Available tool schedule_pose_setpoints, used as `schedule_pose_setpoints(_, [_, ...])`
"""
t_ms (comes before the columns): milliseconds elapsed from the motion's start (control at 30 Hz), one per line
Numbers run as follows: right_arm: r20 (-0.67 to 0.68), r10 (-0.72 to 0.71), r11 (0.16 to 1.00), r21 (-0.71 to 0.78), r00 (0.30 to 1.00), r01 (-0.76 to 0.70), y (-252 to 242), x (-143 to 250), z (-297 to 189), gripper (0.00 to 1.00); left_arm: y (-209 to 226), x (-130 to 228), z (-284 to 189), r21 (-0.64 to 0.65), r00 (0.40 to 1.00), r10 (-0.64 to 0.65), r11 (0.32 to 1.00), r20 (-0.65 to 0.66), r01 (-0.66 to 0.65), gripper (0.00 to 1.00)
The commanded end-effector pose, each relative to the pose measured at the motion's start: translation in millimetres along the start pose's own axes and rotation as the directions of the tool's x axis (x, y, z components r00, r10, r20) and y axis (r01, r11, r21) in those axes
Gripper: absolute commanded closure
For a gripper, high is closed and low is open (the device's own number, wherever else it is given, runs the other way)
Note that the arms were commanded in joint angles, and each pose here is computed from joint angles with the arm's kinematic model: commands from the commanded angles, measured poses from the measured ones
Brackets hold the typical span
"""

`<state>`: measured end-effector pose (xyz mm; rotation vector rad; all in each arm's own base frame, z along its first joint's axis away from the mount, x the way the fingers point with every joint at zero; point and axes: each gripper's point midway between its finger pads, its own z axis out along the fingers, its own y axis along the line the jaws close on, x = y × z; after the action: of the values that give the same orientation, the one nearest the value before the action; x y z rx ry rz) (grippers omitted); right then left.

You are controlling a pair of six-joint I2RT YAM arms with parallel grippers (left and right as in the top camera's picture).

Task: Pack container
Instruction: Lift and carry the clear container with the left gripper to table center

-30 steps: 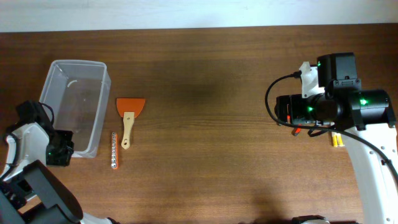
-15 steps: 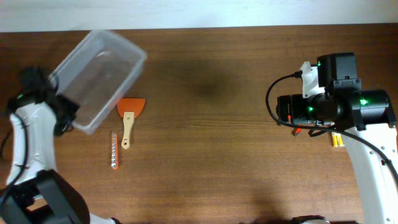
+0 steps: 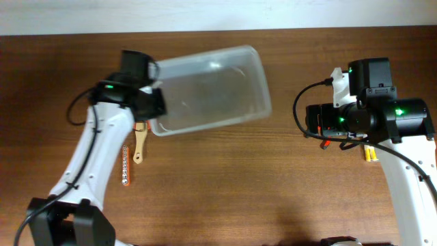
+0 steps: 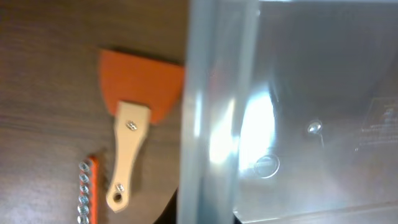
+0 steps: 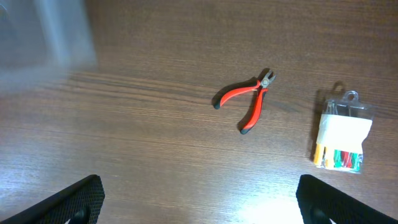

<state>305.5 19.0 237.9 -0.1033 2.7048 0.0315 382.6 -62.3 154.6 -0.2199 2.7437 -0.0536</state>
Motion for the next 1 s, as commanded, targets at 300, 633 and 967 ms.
schedule_pose_setpoints(300, [0.022,-0.007,1.000,0.019,1.000,0.007,-2.0,-6.2,-5.1,0.02,-9.9,45.5,53.0,-0.103,0.981,0.121,0.985,-0.151,-0.138,0.98])
schedule_pose_setpoints(633, [0.022,-0.007,1.000,0.019,1.000,0.007,-2.0,-6.2,-5.1,0.02,-6.5,63.2,92.0,-0.132,0.960,0.123,0.978,-0.251,-0.160,0.98])
schedule_pose_setpoints(967, [0.022,-0.007,1.000,0.019,1.000,0.007,-2.0,-6.3,-5.1,0.01,-1.8,79.6,115.7,-0.152,0.937,0.121,0.972,-0.326,-0.179,0.98])
